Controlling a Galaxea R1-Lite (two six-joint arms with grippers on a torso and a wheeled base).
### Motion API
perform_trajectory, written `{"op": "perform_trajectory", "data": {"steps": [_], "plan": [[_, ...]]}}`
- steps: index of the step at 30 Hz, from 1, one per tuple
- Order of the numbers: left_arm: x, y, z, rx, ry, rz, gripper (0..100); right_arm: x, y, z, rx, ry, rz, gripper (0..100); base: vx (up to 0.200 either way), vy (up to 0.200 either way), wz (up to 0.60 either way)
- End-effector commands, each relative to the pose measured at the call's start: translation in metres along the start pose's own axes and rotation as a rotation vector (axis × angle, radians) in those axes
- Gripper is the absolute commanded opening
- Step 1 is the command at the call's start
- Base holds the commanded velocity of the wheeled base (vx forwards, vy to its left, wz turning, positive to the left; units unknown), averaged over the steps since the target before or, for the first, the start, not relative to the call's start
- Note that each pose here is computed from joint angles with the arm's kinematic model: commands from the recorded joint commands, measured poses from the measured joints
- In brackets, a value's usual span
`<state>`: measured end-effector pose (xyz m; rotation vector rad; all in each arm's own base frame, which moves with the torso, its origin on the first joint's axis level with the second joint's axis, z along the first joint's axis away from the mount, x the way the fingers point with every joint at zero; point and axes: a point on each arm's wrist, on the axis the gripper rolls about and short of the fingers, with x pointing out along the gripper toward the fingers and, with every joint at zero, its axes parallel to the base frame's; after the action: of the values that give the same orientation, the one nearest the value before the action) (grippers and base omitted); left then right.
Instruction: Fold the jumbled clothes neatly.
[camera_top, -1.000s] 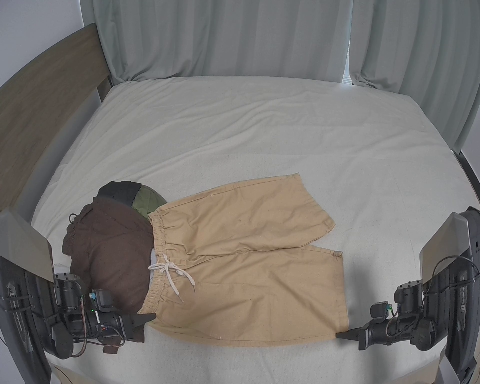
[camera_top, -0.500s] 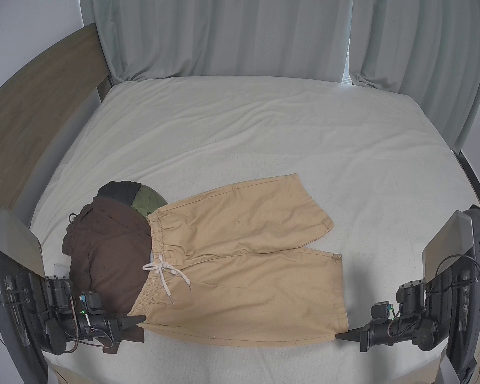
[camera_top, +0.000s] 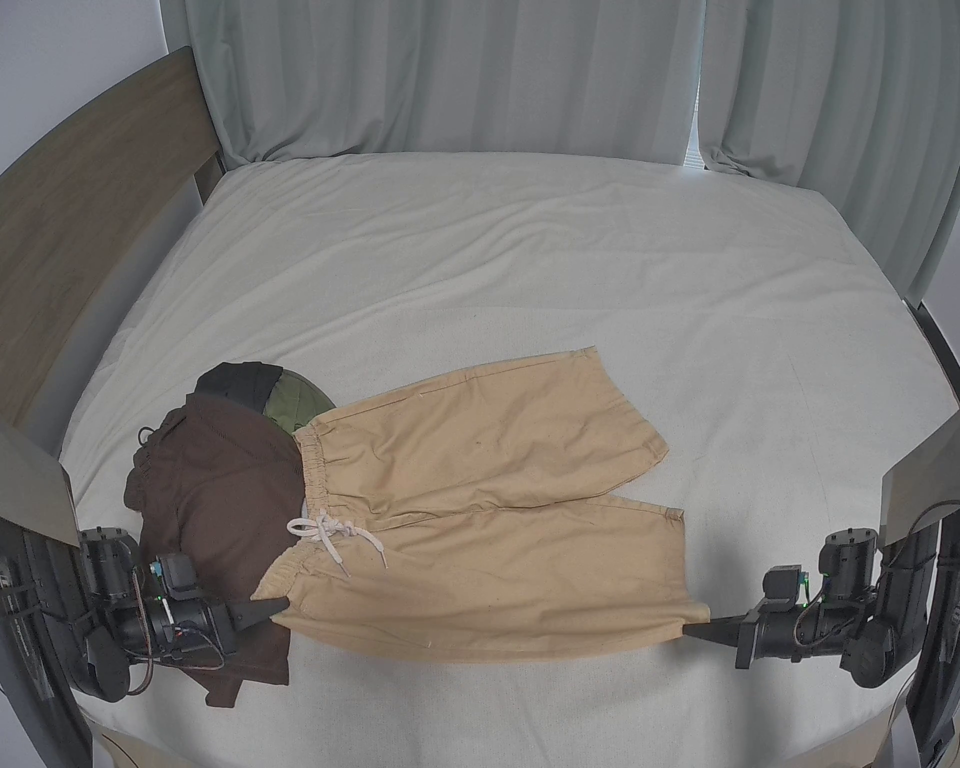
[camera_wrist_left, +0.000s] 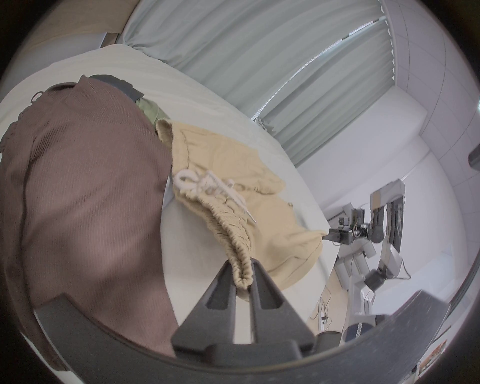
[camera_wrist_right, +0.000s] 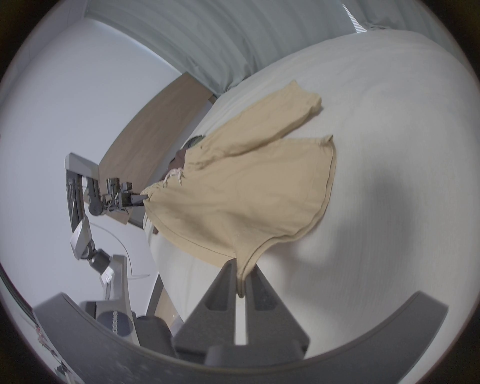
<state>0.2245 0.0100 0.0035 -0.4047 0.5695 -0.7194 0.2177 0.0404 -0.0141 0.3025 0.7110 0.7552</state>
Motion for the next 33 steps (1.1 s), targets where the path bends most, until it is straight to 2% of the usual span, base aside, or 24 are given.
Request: {"op": "perform_trajectory", "data": {"steps": [1, 19, 33], "plan": [[0.005, -0.008, 0.028, 0.076, -0.086, -0.027, 0, -0.004, 0.007, 0.028, -0.046, -0.116, 0.019, 0, 0.000, 0.000, 0.00], [0.017, -0.008, 0.047, 0.087, -0.140, -0.020, 0, 0.005, 0.011, 0.075, -0.080, -0.284, 0.056, 0, 0.000, 0.000, 0.00], [0.034, -0.014, 0.051, 0.017, -0.170, 0.041, 0, 0.012, 0.017, 0.110, -0.102, -0.397, 0.090, 0, 0.000, 0.000, 0.00]]}}
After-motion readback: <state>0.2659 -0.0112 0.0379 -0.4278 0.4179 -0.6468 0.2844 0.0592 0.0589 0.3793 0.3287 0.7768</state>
